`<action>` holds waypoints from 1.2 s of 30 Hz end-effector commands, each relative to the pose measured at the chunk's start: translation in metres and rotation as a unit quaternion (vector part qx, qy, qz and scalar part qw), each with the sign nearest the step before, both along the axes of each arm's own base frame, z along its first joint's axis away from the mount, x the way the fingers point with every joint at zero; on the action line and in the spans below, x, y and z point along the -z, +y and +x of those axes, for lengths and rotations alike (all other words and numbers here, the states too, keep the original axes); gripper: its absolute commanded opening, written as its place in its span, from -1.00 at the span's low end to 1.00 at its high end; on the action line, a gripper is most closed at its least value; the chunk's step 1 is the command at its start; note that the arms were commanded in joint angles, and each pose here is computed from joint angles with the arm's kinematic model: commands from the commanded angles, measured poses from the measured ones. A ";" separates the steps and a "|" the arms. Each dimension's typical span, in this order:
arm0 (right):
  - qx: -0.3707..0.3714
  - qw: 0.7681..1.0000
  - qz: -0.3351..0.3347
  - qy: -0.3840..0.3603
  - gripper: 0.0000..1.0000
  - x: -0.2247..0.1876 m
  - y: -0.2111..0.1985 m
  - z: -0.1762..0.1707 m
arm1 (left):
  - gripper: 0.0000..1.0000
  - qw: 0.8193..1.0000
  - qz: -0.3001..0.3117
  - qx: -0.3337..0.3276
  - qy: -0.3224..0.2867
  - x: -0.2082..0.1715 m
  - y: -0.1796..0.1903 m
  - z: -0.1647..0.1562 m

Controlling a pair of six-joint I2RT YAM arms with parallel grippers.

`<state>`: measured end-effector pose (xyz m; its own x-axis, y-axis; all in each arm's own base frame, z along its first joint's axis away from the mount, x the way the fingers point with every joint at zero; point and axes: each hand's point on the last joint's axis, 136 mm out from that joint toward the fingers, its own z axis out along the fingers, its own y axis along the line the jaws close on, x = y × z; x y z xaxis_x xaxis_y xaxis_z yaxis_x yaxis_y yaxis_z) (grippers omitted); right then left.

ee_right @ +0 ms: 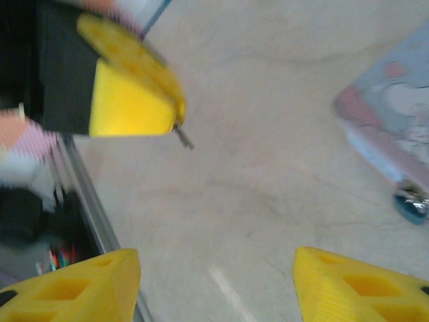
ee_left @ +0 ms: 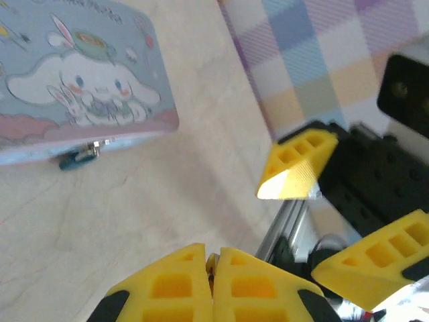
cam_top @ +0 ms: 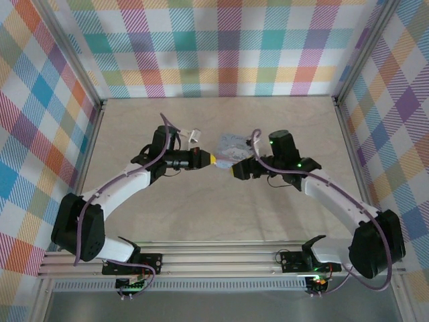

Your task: Unlock the padlock with the key

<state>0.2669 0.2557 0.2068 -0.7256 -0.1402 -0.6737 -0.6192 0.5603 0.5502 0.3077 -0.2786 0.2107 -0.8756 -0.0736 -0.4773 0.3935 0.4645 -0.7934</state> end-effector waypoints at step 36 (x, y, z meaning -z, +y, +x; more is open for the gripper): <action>0.069 0.950 0.275 0.131 -0.52 -0.077 0.054 0.054 | -1.00 0.978 -0.207 -0.026 0.019 -0.095 -0.023 0.008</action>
<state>0.3237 0.2980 0.2606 -0.8691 0.3084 -0.3866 -0.3061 0.2786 0.9103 0.3298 -0.2978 0.2749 -0.8952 -0.3112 -0.3191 0.2667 0.1997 -0.9429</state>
